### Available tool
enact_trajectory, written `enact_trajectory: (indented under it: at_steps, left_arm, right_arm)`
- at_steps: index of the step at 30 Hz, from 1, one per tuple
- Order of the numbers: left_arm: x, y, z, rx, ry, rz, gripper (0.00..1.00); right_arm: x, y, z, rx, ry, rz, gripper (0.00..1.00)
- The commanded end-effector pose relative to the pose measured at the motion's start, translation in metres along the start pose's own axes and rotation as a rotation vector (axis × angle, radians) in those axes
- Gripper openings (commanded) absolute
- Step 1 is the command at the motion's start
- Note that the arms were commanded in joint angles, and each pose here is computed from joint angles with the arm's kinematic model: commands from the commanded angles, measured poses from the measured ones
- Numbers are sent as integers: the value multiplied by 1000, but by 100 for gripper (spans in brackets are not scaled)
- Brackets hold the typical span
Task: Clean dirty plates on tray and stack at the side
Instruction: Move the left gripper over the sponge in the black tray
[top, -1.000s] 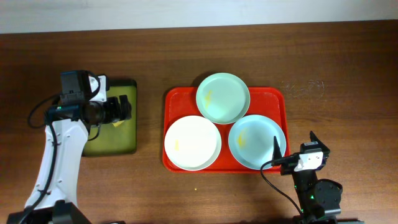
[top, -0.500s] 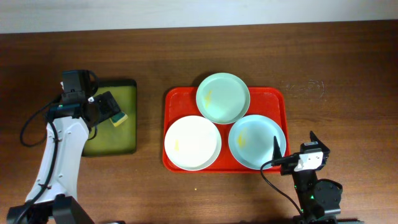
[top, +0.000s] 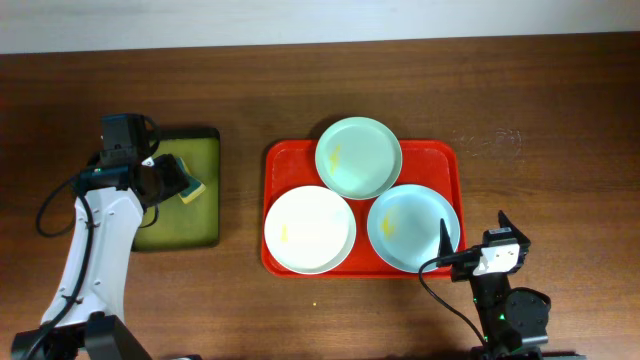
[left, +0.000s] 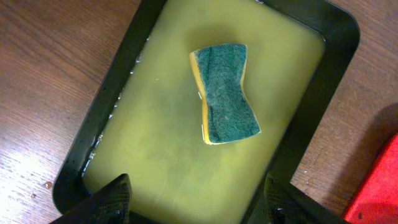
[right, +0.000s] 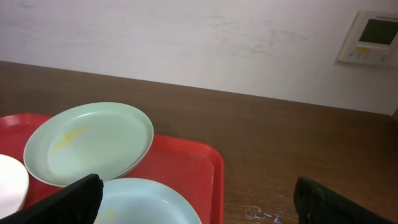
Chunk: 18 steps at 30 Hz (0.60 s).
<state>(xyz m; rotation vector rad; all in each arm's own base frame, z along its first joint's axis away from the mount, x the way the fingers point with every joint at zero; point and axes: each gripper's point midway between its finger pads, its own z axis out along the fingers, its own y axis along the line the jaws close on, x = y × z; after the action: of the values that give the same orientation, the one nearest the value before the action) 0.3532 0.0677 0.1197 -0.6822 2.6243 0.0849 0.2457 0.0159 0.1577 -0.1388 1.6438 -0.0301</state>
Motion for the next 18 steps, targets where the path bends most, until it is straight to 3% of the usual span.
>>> enact_trajectory:
  at_steps: [1,7,9,18]
  left_arm:
    - [-4,-4,-1,19,-3,2,86]
    - [-4,-4,-1,19,-3,2,93]
    - [-4,-4,-1,19,-3,1,100]
    - [-16,-7,-2,33,-51,-5,99]
  right_arm:
    - [3,-3,0,18,5,11,99]
    - [3,-3,0,18,5,11,99]
    - [3,-3,0,18,5,11,99]
    - [3,-3,0,18,5,11,99]
